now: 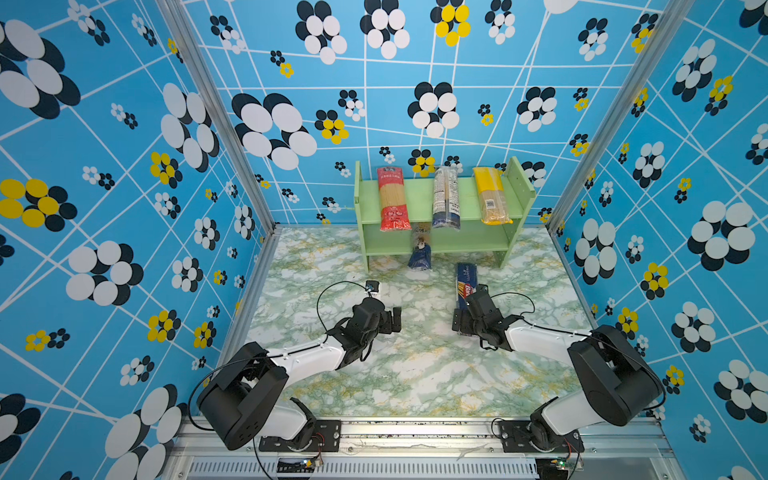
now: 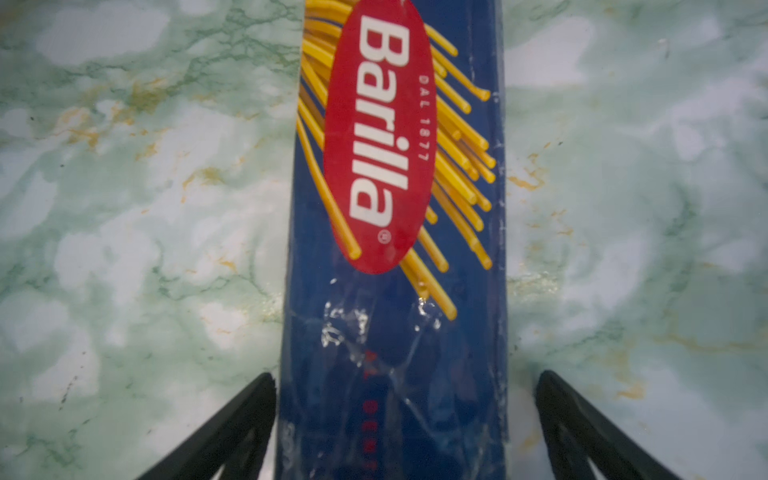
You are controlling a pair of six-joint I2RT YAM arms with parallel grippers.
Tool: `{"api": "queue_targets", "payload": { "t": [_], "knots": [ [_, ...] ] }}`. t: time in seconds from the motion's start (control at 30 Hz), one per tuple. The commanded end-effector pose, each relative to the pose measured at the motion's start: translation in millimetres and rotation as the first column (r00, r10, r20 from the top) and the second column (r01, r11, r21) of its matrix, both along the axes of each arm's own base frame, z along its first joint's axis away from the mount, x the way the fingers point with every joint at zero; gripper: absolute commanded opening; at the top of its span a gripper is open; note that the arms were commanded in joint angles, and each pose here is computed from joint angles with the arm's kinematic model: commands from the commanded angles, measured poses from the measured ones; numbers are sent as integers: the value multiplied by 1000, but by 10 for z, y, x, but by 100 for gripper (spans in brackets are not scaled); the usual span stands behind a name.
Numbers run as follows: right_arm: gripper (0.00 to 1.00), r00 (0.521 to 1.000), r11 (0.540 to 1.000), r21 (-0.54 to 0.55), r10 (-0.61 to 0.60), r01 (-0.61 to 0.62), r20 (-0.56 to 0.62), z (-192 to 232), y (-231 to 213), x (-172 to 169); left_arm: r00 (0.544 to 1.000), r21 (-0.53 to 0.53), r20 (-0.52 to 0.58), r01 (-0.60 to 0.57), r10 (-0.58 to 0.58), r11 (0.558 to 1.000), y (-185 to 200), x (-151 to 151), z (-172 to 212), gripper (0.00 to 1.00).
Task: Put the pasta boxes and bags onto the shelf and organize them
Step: 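Lower the right gripper onto the Barilla box and close on it, then lift the Barilla box upright with the right gripper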
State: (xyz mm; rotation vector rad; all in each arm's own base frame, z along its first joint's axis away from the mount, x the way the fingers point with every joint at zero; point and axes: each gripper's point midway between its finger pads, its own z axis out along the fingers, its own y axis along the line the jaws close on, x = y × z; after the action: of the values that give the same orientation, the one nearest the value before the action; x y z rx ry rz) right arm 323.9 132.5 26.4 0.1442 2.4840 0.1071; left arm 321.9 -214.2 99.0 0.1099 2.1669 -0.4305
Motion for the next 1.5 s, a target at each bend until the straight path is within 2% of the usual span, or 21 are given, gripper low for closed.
{"api": "queue_targets", "payload": {
  "t": [0.0,0.1,0.27,0.43,0.67,0.97,1.1,1.47],
  "knots": [
    [99,1000,1000,10,-8,8,-4,-96,18,-28,1000,-8,-9,-5,5,1000,73,-46,23,99],
    [99,1000,1000,-2,-5,5,-17,-151,15,-58,1000,-3,-1,-12,12,1000,118,-66,56,99],
    [91,999,999,-34,14,-15,-35,-238,45,-112,1000,-3,12,-28,28,1000,190,-72,98,99],
    [90,999,995,-101,21,-25,-46,-311,36,-186,999,-8,9,-33,33,999,209,-75,92,99],
    [88,998,993,-118,14,-22,-64,-421,-5,-256,999,-12,3,-33,33,999,202,-69,72,99],
    [77,997,991,-135,9,-19,-72,-428,-45,-294,999,-5,2,-42,42,999,225,-63,72,99],
    [67,997,990,-141,10,-21,-78,-449,-48,-296,999,-4,3,-47,47,999,244,-68,76,99],
    [52,998,992,-126,8,-15,-57,-412,-55,-302,999,-9,1,-46,46,999,247,-78,66,99]
  ]
}}
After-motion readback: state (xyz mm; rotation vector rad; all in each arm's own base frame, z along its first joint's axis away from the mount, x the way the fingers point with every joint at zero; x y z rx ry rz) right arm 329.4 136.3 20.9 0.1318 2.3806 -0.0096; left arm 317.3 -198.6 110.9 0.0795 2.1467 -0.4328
